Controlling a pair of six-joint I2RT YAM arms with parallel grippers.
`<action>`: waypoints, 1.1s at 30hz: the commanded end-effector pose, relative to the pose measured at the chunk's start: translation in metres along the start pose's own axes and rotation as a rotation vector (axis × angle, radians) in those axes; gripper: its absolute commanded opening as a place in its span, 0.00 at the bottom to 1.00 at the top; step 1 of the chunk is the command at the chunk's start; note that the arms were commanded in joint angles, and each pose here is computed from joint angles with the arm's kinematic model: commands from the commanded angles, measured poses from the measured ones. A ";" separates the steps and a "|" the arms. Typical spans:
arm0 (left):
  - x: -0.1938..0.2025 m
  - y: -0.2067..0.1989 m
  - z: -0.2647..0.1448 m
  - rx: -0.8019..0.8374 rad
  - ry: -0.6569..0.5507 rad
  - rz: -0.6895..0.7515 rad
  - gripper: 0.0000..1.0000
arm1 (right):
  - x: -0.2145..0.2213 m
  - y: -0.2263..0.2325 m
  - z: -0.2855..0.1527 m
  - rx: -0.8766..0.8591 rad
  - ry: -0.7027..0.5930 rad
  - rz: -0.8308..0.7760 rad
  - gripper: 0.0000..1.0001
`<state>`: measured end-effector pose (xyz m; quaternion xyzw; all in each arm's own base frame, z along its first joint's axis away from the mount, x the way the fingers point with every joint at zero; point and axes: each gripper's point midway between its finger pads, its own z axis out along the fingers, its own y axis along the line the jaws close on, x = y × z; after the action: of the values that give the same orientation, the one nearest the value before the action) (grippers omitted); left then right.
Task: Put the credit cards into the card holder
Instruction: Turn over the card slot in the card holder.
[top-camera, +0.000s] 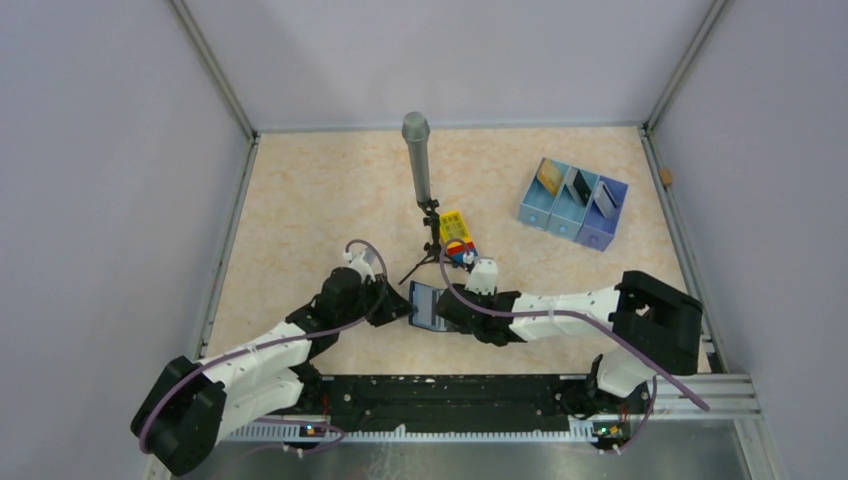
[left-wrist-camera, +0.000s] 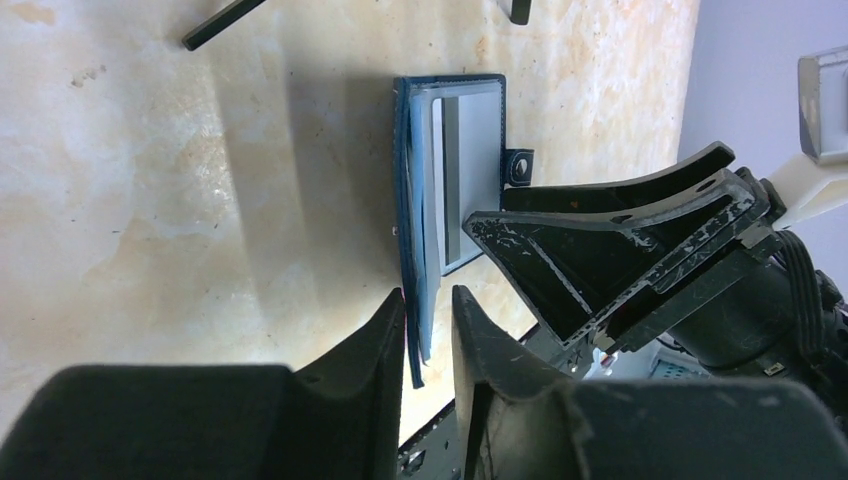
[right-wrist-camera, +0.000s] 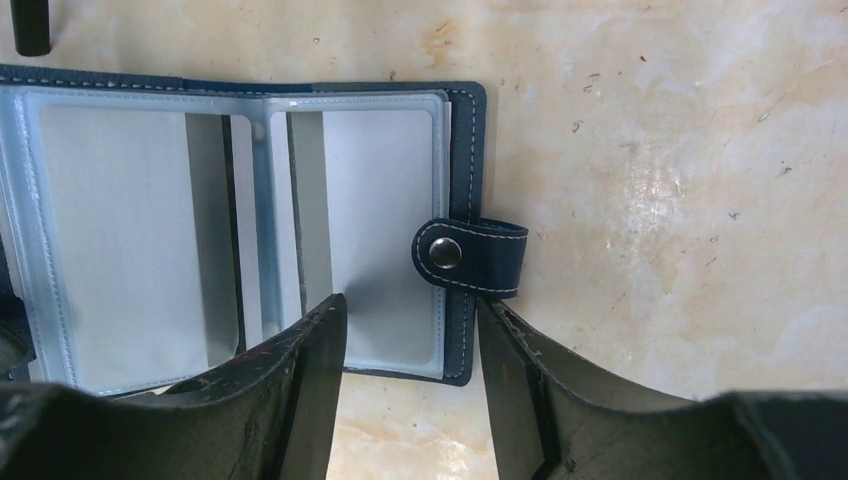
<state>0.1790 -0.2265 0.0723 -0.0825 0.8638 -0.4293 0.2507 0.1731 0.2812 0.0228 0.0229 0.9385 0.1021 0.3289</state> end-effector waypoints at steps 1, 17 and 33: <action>-0.001 -0.005 0.003 0.056 -0.005 -0.003 0.26 | 0.009 -0.015 0.007 0.074 0.021 -0.003 0.50; -0.004 -0.035 -0.002 0.207 -0.009 0.036 0.00 | 0.022 -0.014 0.014 0.047 0.060 0.009 0.49; 0.000 -0.048 0.003 0.261 0.057 0.082 0.00 | 0.036 -0.005 0.023 -0.067 0.112 0.065 0.49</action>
<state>0.1722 -0.2450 0.0848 -0.0372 0.8332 -0.4967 0.2403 0.1899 0.3017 0.0243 0.0565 0.9203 0.1631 0.3511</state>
